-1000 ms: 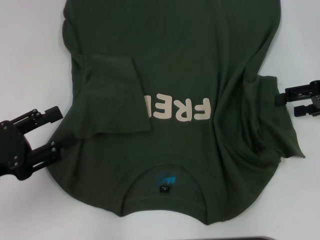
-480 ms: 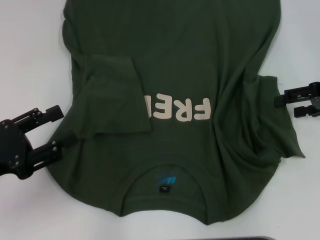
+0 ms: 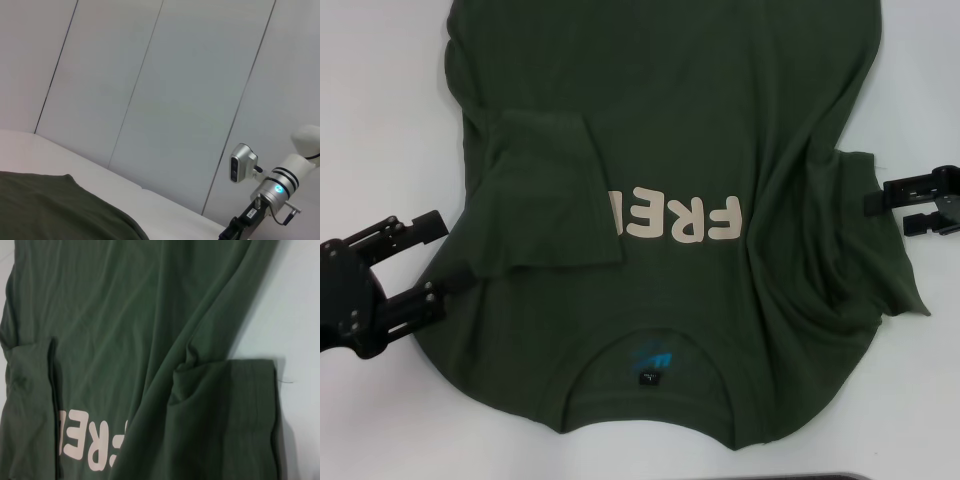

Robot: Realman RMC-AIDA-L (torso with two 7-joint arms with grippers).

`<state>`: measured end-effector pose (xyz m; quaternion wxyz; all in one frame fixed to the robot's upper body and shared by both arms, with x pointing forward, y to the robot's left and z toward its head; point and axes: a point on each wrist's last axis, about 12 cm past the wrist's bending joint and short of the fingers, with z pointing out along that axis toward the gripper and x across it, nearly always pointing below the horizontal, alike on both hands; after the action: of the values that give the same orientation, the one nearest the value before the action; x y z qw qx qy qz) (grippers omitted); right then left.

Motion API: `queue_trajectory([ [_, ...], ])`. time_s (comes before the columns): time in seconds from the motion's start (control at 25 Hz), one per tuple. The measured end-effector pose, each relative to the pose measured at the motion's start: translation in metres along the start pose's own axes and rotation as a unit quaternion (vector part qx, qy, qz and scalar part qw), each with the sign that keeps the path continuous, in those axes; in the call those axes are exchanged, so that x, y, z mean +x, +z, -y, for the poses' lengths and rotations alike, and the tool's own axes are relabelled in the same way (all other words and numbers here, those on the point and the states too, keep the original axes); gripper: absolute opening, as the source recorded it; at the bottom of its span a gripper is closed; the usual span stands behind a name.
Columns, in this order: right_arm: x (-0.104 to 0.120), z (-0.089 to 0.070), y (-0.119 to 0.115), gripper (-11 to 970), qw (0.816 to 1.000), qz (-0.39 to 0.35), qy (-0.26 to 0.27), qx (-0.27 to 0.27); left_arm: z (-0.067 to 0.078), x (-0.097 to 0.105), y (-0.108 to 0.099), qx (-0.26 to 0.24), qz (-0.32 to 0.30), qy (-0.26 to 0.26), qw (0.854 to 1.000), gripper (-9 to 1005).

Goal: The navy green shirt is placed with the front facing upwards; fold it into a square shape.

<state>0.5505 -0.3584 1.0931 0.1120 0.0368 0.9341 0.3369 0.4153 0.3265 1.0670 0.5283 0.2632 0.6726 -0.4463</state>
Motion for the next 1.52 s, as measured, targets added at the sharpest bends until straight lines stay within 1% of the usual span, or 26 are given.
queue_trajectory([
  [0.4, 0.002, 0.003, 0.002, 915, 1.000, 0.003, 0.006, 0.003, 0.000, 0.000, 0.000, 0.000, 0.000, 0.000, 1.000, 691],
  [1.52, 0.000, 0.000, 0.010, 916, 1.000, 0.000, 0.008, -0.003, 0.001, 0.002, -0.001, -0.006, 0.005, -0.006, 1.000, 690],
])
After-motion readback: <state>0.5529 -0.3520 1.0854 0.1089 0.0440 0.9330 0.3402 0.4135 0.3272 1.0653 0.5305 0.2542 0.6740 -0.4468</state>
